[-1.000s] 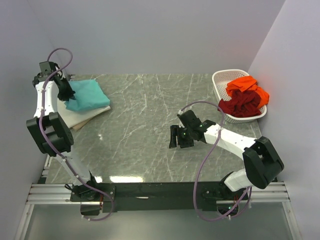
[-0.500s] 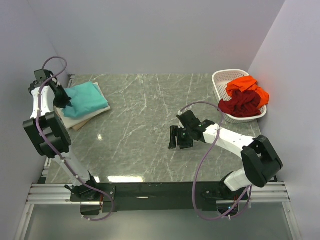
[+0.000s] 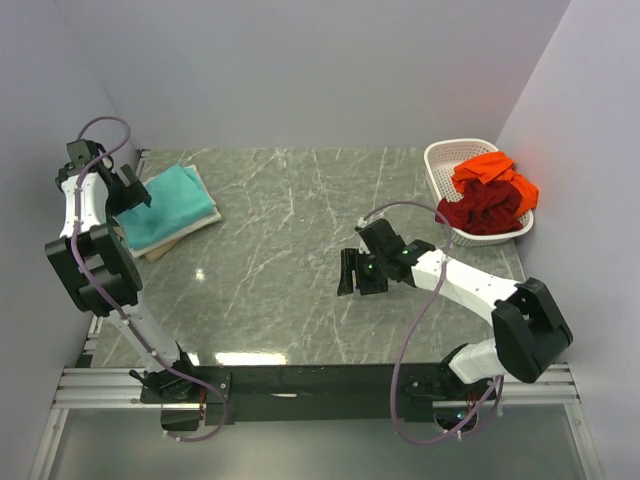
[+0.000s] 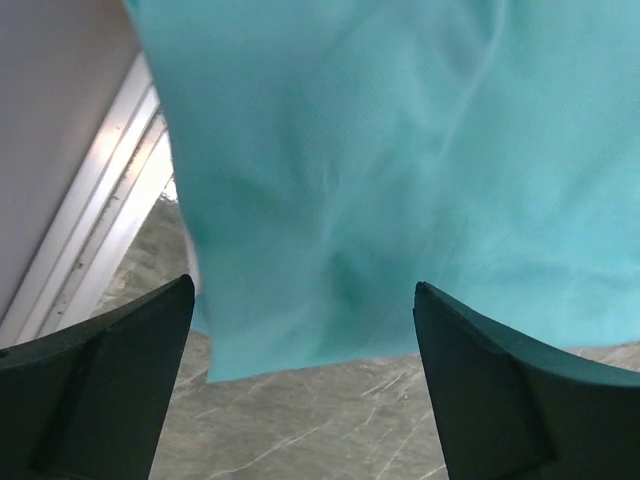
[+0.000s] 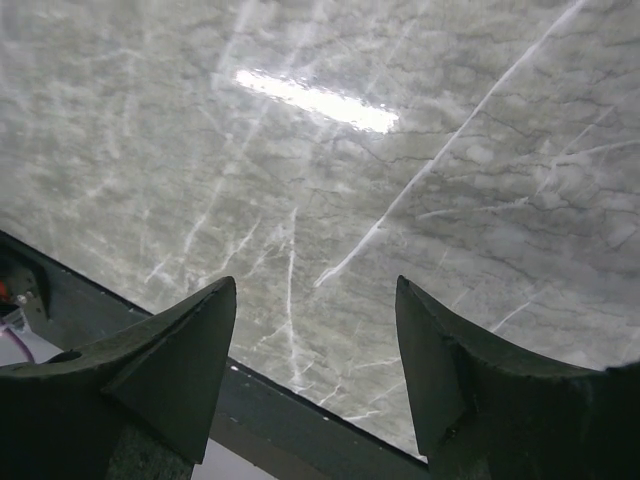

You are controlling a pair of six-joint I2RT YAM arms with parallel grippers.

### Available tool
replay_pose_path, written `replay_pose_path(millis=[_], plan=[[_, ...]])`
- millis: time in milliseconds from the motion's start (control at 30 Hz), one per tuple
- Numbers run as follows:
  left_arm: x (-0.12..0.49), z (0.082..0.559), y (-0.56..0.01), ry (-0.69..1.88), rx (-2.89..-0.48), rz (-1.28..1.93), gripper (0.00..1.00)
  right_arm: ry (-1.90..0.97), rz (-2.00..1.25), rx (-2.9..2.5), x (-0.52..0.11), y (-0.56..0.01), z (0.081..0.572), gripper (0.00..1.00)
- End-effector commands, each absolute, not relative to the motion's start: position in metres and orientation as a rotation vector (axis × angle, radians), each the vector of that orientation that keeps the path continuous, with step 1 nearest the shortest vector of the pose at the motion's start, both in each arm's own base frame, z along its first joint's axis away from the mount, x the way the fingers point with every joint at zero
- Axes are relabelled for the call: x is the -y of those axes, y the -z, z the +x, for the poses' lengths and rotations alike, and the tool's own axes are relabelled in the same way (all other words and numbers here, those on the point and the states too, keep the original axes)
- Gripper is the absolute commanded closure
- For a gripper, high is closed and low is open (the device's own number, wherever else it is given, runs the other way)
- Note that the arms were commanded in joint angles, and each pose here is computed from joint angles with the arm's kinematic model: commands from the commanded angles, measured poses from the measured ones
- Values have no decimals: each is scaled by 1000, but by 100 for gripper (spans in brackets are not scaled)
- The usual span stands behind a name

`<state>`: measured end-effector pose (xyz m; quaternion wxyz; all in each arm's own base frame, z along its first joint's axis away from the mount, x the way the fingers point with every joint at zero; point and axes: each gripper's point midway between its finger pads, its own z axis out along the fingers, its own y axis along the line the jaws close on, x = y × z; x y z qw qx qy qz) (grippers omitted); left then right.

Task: Fold and stack the t-shirts
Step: Neatly place the folded tshirt to the corner, then reset both grippers

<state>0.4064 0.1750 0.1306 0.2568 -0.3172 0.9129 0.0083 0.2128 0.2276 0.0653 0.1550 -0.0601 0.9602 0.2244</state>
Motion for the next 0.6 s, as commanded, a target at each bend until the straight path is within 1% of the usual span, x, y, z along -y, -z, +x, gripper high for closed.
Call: replay_pose_path(millis=[0,33,100,133,200,267,300,367,400,467,500,567], plan=[[-180,408,-188,-76,-2298,-844,2,-672,-164,-2630,-231,-102,228,28],[-177,405,-203,-76,-2261,-826,2,-675,-161,-2613,-230,-107,229,28],[-170,401,-210,-114,-2236,-811,1,-664,-157,-2600,-228,-112,229,28],[-168,399,-227,-135,-2184,-794,1,-665,-155,-2583,-227,-116,230,28],[-151,397,-231,-130,-2168,-758,1,-658,-145,-2569,-226,-120,231,28],[-138,394,-250,-117,-2110,-718,1,-660,-134,-2542,-224,-126,232,28],[-123,394,-247,-94,-2118,-695,0,-652,-127,-2530,-222,-127,233,28],[-103,390,-262,-44,-2071,-650,1,-655,-112,-2497,-220,-133,235,28],[-84,389,-256,-3,-2086,-622,1,-648,-104,-2480,-218,-136,235,28],[-61,386,-270,47,-2034,-578,1,-639,-86,-2458,-215,-138,237,28],[-36,382,-259,84,-2056,-555,1,-643,-81,-2440,-214,-142,238,28],[-10,372,-266,110,-2019,-521,1,-627,-68,-2415,-211,-145,241,28]])
